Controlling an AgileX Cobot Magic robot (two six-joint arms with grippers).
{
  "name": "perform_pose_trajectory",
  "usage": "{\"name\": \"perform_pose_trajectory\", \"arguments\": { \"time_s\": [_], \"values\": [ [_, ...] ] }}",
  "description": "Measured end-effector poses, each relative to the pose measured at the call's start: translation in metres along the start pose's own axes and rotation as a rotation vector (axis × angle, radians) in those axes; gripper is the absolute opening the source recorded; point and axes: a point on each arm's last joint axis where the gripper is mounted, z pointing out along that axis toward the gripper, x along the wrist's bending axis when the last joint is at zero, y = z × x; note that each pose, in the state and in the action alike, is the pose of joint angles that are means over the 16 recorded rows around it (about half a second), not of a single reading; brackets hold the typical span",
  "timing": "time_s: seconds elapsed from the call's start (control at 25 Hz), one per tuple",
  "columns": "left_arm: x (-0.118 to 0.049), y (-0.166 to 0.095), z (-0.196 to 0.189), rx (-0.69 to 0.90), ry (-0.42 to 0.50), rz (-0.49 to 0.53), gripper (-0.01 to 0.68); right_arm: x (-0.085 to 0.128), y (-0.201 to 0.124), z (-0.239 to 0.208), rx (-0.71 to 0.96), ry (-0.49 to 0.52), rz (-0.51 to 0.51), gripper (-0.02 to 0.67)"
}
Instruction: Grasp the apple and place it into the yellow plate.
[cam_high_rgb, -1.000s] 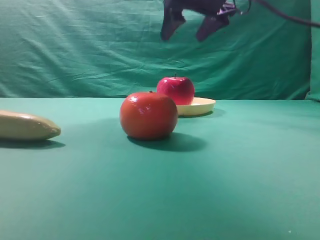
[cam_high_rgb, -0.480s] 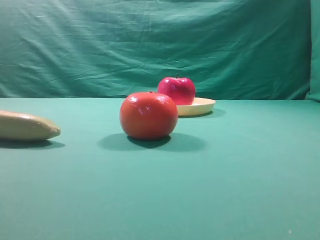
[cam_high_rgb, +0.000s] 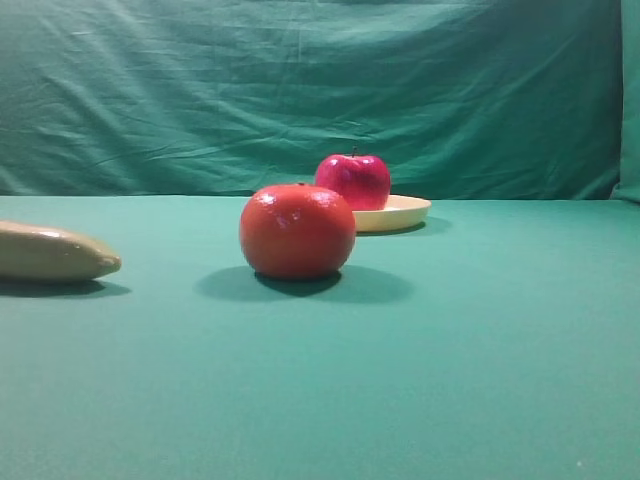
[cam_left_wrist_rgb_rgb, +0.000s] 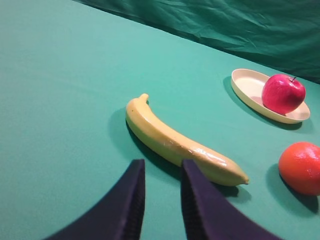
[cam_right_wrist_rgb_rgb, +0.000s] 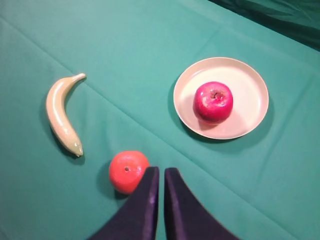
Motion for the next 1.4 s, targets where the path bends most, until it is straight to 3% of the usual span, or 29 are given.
{"name": "perform_pose_trajectory", "arguments": {
  "time_s": [0.28,0.6,0.96,1.4],
  "values": [
    [0.000,0.000,0.000,0.000,0.000,0.000,0.157,0.001,-0.007,-0.018,-0.020,-0.052,0.000,0.000],
    [0.000,0.000,0.000,0.000,0.000,0.000,0.157,0.013,-0.039,-0.072,-0.177,-0.143,-0.030,0.000],
    [0.000,0.000,0.000,0.000,0.000,0.000,0.157,0.029,-0.113,-0.116,-0.404,-0.233,-0.068,0.000],
    [0.000,0.000,0.000,0.000,0.000,0.000,0.157,0.027,-0.211,-0.093,-0.518,-0.335,-0.037,0.000]
  ]
}}
